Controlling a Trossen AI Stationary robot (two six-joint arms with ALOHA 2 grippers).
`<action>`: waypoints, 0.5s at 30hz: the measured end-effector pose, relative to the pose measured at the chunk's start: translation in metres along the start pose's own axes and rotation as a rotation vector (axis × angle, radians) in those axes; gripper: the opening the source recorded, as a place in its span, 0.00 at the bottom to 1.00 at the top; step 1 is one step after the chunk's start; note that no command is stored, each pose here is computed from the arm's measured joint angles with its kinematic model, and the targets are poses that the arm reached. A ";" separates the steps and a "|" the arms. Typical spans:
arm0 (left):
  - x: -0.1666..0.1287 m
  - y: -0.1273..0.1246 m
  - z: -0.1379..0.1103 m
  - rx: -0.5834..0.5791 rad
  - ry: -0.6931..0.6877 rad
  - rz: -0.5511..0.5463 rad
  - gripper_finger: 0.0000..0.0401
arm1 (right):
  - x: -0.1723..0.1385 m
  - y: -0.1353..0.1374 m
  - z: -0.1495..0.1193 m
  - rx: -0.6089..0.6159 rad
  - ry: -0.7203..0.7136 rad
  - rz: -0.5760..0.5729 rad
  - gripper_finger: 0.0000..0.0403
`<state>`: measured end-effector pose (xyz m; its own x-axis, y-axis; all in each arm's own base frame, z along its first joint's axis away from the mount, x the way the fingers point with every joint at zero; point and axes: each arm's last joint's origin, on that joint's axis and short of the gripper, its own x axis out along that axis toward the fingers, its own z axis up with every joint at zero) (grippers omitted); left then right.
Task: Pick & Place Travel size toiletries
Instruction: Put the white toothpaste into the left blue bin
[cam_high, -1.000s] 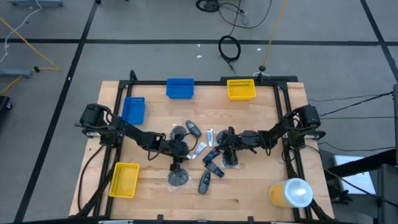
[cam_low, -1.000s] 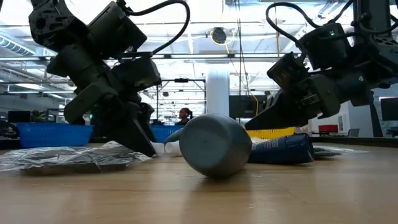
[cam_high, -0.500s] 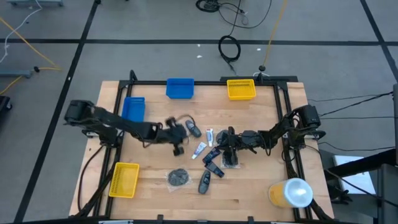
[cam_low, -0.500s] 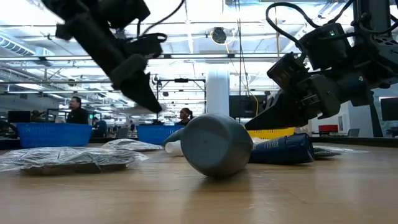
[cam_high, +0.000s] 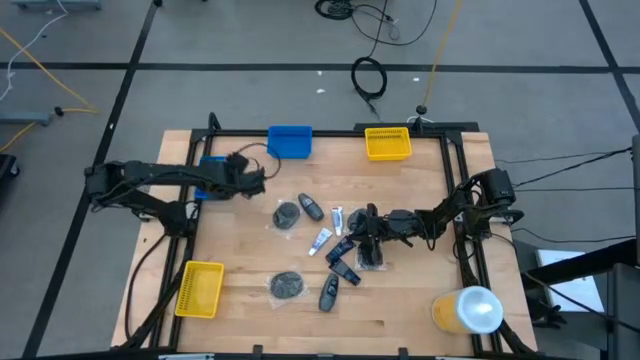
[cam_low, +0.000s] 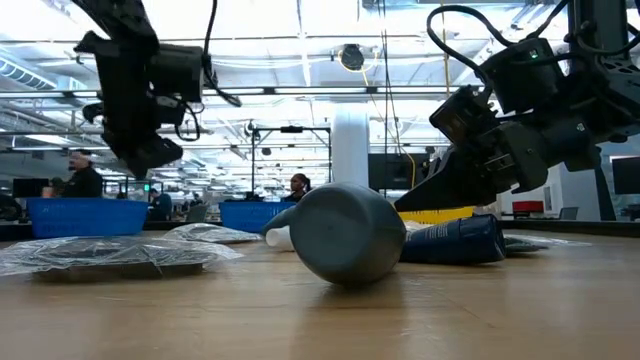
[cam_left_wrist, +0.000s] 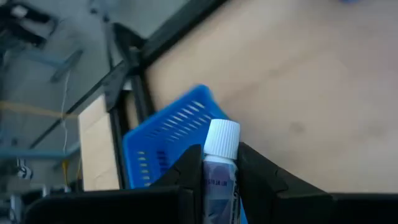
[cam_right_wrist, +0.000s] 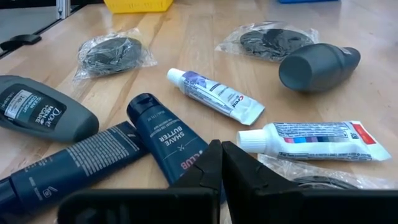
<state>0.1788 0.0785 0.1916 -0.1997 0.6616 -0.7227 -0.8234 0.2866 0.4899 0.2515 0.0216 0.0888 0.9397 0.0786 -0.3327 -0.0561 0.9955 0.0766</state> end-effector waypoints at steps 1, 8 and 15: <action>0.005 0.003 0.002 -0.026 0.007 0.018 0.19 | 0.000 0.000 0.000 0.000 0.000 0.000 0.00; 0.042 0.020 -0.004 -0.176 0.132 0.073 0.20 | 0.000 0.000 0.000 0.000 0.000 0.000 0.00; 0.067 0.022 -0.011 -0.222 0.192 -0.043 0.20 | 0.000 0.000 0.000 0.000 0.000 0.000 0.00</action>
<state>0.1416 0.1215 0.1480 -0.2413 0.5030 -0.8299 -0.9250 0.1394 0.3535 0.2515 0.0216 0.0888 0.9397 0.0786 -0.3327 -0.0561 0.9955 0.0766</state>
